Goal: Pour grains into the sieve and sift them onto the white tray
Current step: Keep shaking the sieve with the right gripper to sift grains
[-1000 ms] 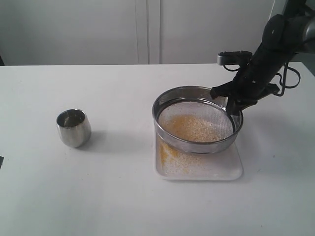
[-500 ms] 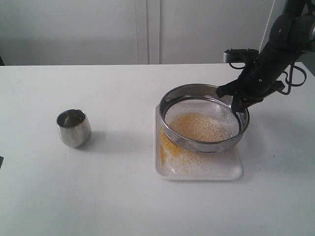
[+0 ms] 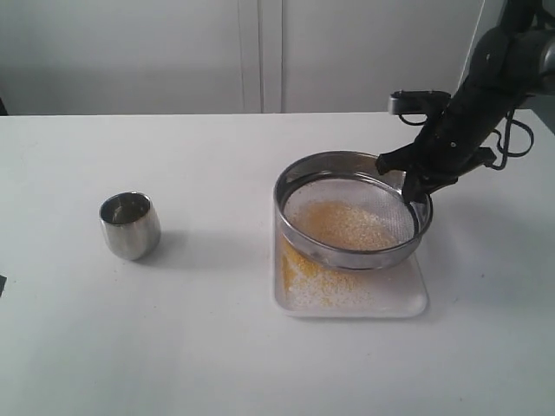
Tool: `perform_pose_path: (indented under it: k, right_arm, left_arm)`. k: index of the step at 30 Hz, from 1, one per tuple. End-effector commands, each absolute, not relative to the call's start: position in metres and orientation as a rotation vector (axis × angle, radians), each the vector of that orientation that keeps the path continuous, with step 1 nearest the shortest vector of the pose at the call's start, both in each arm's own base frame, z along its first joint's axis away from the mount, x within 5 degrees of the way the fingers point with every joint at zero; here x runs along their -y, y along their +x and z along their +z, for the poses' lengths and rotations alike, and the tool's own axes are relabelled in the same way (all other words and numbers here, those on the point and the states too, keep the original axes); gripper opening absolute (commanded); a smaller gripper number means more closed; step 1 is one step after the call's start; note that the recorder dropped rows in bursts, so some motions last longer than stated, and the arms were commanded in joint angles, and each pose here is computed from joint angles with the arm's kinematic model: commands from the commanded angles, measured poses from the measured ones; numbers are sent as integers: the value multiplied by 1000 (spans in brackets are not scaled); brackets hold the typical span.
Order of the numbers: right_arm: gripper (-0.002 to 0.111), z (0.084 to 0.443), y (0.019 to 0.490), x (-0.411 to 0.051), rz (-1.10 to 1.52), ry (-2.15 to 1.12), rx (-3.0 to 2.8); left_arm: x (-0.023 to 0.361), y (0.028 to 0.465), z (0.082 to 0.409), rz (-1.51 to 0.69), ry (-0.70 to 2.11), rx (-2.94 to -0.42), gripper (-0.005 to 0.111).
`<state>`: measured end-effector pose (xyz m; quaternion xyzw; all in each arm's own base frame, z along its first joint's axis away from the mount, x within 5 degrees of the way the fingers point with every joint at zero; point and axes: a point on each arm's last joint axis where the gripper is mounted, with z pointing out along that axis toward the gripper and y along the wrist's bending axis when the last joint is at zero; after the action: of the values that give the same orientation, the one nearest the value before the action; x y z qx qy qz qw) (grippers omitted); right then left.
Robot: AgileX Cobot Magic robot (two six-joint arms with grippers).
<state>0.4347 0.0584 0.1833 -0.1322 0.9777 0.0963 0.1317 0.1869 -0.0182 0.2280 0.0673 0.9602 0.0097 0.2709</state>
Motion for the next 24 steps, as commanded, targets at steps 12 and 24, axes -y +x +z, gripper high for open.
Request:
perform_pose_path:
  k: [12, 24]
  right_arm:
    - [0, 192, 434, -61, 248, -536, -2788]
    - [0, 193, 439, -56, 197, -332, -2780]
  left_arm:
    - [18, 184, 227, 26, 177, -2597, 0]
    - [18, 184, 227, 26, 177, -2597, 0]
